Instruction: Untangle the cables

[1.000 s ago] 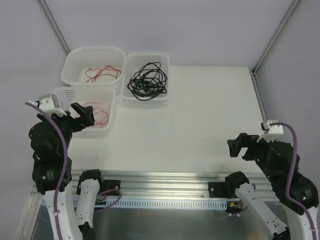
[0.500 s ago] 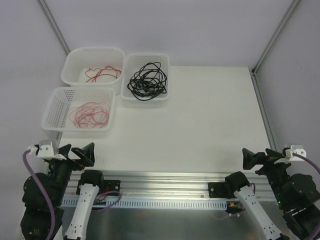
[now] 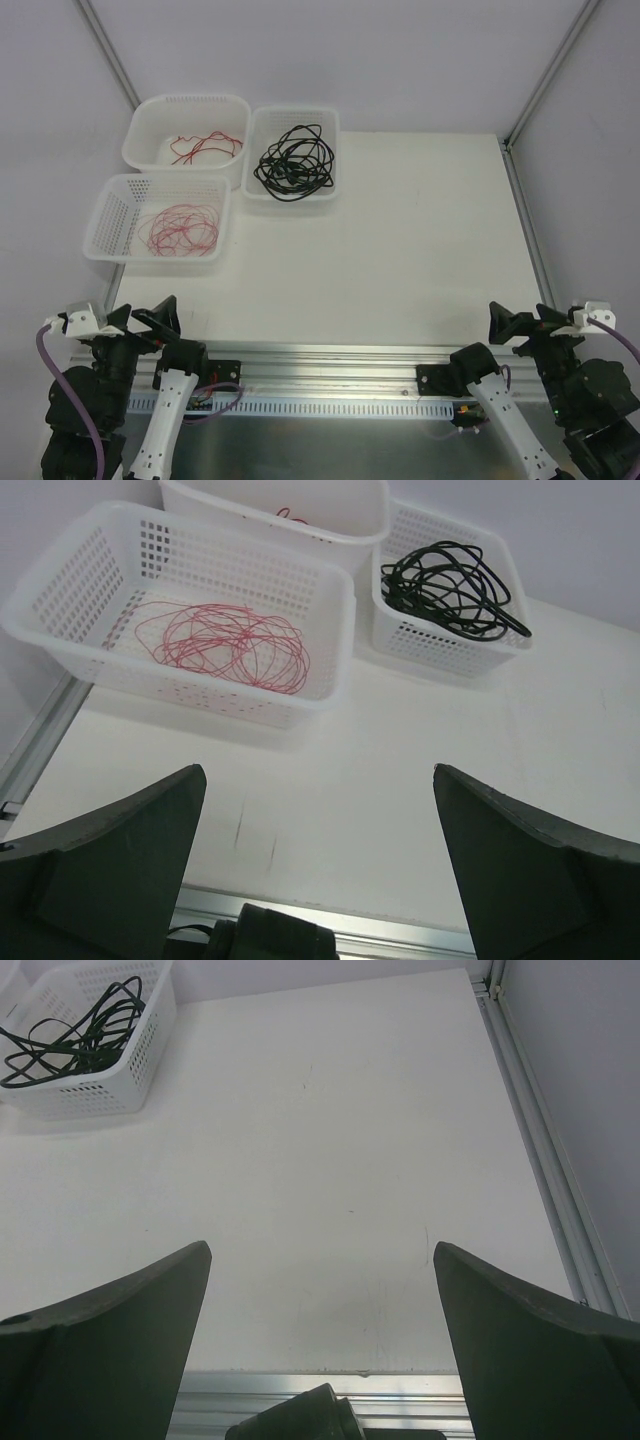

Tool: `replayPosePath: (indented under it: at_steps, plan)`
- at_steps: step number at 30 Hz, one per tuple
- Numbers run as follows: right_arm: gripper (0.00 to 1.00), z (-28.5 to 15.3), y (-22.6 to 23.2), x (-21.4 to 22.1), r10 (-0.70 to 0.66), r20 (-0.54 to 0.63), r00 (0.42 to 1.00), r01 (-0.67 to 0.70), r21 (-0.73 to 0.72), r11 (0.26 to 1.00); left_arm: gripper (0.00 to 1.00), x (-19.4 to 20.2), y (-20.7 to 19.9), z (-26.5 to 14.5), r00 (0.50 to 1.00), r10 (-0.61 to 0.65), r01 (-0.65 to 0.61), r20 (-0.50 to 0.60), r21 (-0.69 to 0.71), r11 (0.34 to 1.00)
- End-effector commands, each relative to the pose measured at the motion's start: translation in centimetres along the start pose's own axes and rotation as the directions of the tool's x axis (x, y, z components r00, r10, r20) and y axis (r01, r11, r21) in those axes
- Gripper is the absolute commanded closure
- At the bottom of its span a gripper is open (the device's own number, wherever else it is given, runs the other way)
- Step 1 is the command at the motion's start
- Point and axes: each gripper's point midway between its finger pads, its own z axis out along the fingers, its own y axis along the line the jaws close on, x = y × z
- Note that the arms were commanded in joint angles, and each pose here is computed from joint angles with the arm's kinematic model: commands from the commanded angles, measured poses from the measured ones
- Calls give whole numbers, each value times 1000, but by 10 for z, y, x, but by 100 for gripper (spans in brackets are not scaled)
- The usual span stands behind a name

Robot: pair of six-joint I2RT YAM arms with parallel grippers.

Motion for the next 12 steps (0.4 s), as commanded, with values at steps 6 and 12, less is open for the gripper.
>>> replayPosePath:
  at_steps: [6,12]
  plan:
    - [0,-2,-6,1,-19,32,999,18,16,1000,1,-12,20,-23,984,-68,79,167,-56,995]
    - [0,-2,-6,1,-19,36,999,18,14,1000,1,-6,20,-17,985,-78,88,152,-58,994]
